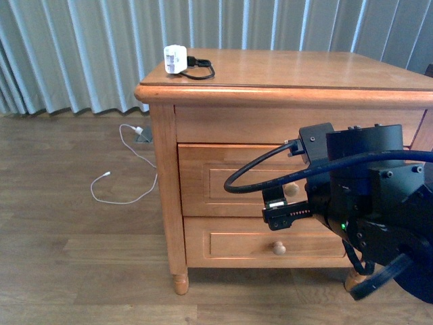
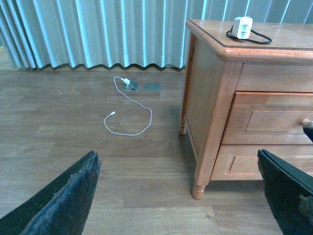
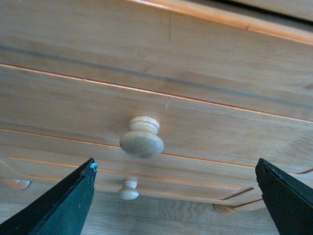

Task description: Put charger into drawer

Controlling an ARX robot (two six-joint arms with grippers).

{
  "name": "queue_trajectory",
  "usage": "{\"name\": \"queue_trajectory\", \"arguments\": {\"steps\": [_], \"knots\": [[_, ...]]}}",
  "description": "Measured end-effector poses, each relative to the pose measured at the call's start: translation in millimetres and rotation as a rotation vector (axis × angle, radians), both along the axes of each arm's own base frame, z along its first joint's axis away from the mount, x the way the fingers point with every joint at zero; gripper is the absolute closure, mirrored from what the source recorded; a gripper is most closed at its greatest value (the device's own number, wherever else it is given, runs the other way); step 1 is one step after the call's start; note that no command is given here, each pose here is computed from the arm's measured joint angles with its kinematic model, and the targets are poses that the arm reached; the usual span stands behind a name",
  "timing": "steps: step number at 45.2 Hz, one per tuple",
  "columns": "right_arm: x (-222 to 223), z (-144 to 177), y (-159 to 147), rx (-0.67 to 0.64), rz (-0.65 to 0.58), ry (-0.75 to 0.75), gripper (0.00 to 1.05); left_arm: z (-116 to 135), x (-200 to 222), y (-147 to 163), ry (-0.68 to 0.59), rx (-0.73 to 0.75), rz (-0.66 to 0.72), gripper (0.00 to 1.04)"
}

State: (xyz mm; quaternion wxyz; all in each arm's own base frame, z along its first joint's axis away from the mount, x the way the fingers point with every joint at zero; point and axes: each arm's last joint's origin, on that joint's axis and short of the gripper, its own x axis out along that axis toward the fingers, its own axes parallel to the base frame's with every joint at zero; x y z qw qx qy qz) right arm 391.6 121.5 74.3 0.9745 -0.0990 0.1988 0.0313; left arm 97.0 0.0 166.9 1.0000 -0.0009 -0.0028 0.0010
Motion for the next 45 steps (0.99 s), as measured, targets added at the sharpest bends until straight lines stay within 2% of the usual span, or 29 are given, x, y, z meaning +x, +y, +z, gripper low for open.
{"name": "queue_trajectory", "arguments": {"steps": [15, 45], "knots": [[25, -9, 9, 0.018, -0.024, 0.013, 0.08, 0, 0, 0, 0.000, 0.000, 0.000, 0.06], [23, -3, 33, 0.056, 0.022, 0.009, 0.08, 0, 0, 0, 0.000, 0.000, 0.000, 0.06]]}}
